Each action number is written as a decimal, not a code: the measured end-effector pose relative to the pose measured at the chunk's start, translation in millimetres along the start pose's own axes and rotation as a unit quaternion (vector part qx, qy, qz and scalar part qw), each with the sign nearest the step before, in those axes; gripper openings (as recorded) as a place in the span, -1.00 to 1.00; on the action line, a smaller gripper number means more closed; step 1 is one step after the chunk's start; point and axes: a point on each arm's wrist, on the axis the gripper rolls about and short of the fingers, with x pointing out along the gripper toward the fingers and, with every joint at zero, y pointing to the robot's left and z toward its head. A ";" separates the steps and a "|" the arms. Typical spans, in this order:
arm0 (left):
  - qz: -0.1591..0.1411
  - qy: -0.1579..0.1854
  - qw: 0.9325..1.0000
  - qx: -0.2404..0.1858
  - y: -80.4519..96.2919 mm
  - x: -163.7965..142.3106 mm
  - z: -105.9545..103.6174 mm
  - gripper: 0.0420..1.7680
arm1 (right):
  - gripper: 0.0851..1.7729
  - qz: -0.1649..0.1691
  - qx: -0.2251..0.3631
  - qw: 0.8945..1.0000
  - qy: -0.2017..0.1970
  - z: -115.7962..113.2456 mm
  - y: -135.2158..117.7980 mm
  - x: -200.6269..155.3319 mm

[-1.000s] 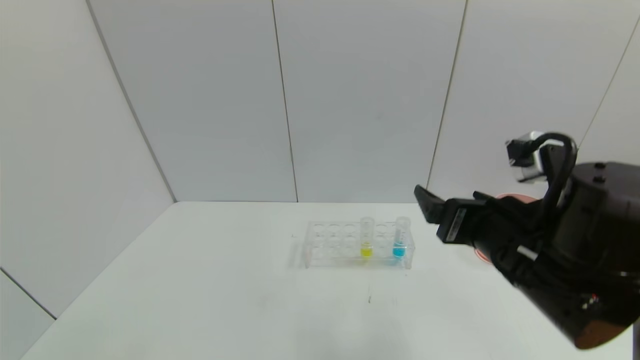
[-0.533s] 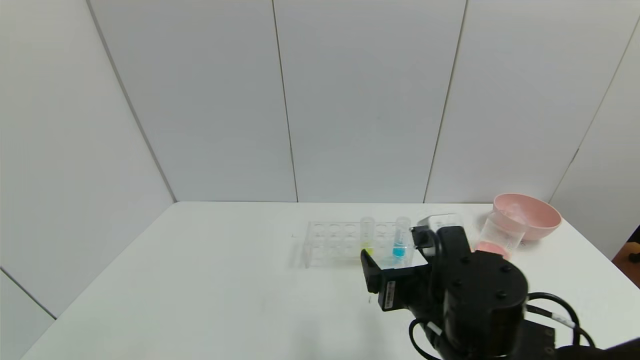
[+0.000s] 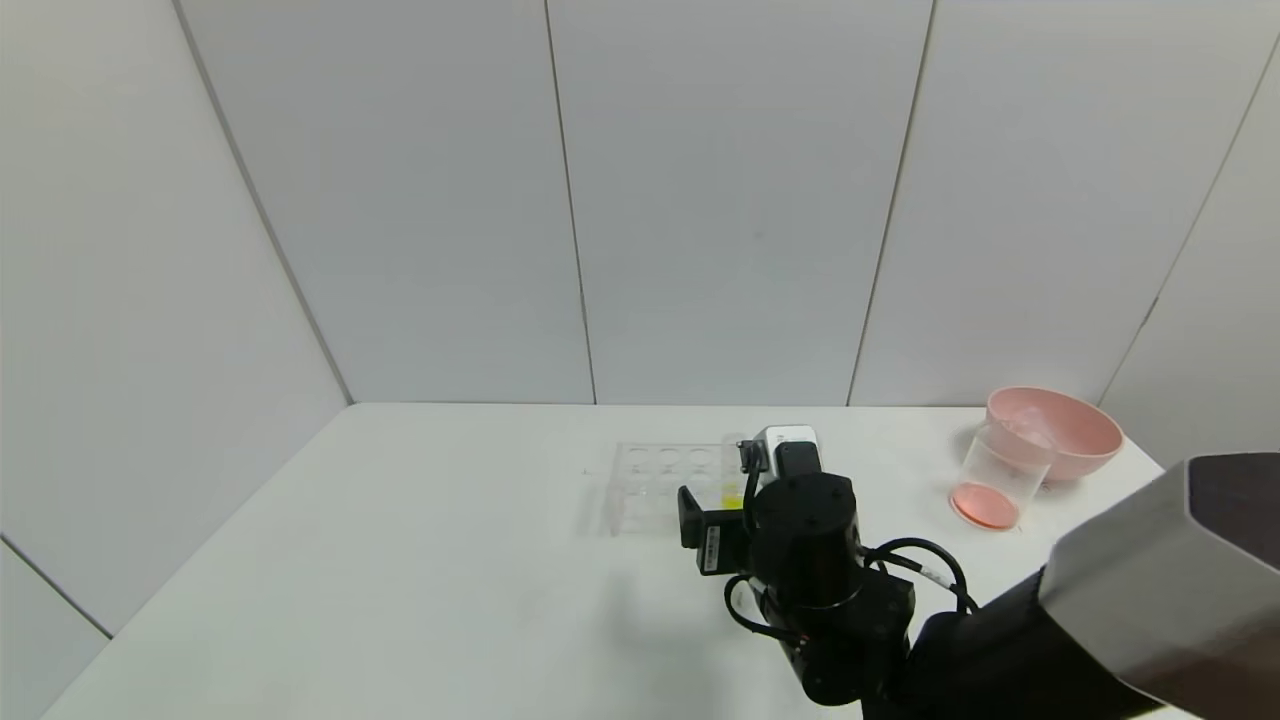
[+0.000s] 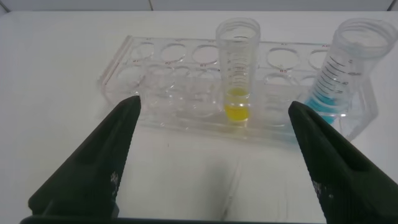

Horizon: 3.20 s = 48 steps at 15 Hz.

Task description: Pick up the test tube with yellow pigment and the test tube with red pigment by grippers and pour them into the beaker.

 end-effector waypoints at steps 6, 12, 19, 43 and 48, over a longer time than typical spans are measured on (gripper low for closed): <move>0.000 0.000 1.000 0.000 0.0 0.0 0.0 1.00 | 0.91 -0.026 -0.005 0.999 0.022 -3.8 -13.3 48.9; 0.000 0.000 1.000 0.000 0.0 0.0 0.0 1.00 | 0.02 -0.032 -0.006 0.999 0.021 -6.2 -13.8 60.3; 0.000 0.000 1.000 0.000 0.0 0.0 0.0 1.00 | -0.50 -0.028 -0.011 0.999 0.016 -0.7 -12.9 58.9; 0.000 0.000 1.000 0.000 0.0 0.0 0.0 1.00 | -0.50 -0.013 -0.084 0.993 -0.084 166.1 -268.0 -19.8; 0.000 0.000 1.000 0.000 0.0 0.0 0.0 1.00 | -0.50 -0.010 -0.254 0.962 -0.100 165.5 -348.7 -29.5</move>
